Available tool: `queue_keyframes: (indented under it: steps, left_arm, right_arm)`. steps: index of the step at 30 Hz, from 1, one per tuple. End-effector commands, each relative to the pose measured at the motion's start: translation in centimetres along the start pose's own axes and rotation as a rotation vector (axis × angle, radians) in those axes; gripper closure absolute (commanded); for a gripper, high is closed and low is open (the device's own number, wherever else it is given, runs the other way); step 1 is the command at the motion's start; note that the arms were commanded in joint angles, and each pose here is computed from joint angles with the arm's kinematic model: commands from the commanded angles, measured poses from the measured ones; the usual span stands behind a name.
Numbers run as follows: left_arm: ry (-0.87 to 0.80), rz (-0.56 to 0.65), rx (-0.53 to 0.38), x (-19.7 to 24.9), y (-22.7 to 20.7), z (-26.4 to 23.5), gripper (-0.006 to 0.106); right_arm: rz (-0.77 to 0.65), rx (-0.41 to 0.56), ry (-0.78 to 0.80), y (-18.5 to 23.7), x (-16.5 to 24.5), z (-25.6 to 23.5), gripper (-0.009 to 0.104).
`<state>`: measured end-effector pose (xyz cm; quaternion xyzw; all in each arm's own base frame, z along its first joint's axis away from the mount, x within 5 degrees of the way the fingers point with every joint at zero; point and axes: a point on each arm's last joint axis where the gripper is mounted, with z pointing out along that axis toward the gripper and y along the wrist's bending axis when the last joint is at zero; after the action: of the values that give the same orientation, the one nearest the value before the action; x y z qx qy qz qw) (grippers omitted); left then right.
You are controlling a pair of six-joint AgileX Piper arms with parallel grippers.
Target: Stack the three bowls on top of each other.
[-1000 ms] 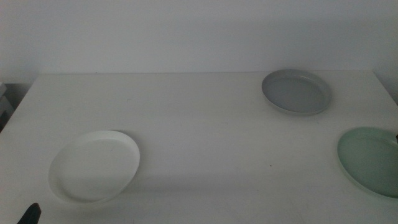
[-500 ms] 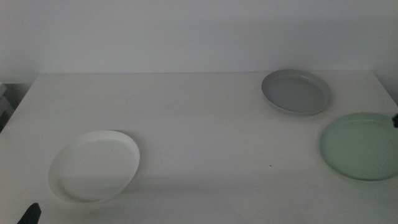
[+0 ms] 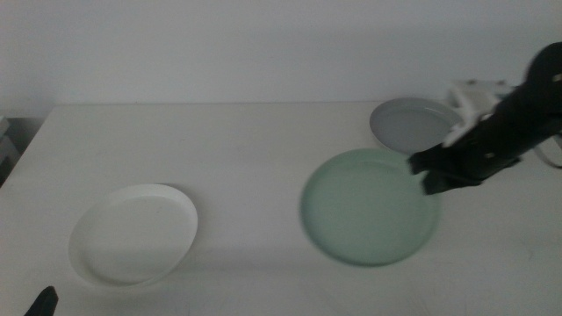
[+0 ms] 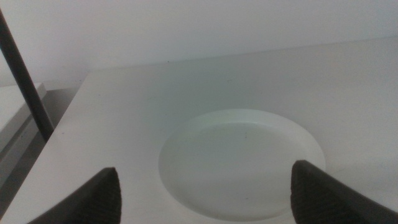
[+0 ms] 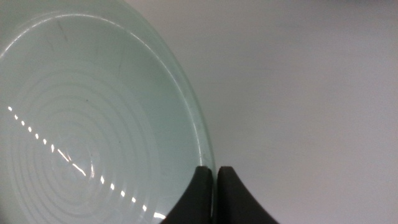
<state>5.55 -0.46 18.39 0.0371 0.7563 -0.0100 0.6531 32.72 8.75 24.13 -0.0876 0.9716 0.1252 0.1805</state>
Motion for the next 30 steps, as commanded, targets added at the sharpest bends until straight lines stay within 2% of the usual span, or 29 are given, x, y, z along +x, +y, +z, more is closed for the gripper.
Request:
queue_keyframes:
  steps: [1, 10, 18, 30]
  left_arm:
    - [-0.089, -0.011, -0.007, -0.8, 0.1, -0.2, -0.005]
    - [-0.089, -0.011, -0.007, -0.8, 0.1, -0.2, -0.005]
    - [-0.089, -0.011, -0.007, -0.8, 0.1, -0.2, -0.005]
    - [-0.089, -0.011, -0.007, -0.8, 0.1, -0.2, -0.005]
  right_arm:
    - [-0.038, -0.042, -0.082, 2.5, -0.8, -1.1, 0.096]
    - [-0.129, -0.073, 0.052, 6.6, 1.2, 1.8, 0.096]
    - [-0.119, -0.056, 0.166, 6.2, 4.0, 5.2, 0.096]
    - [-0.133, -0.05, 0.257, 6.5, 5.1, 6.8, 0.096]
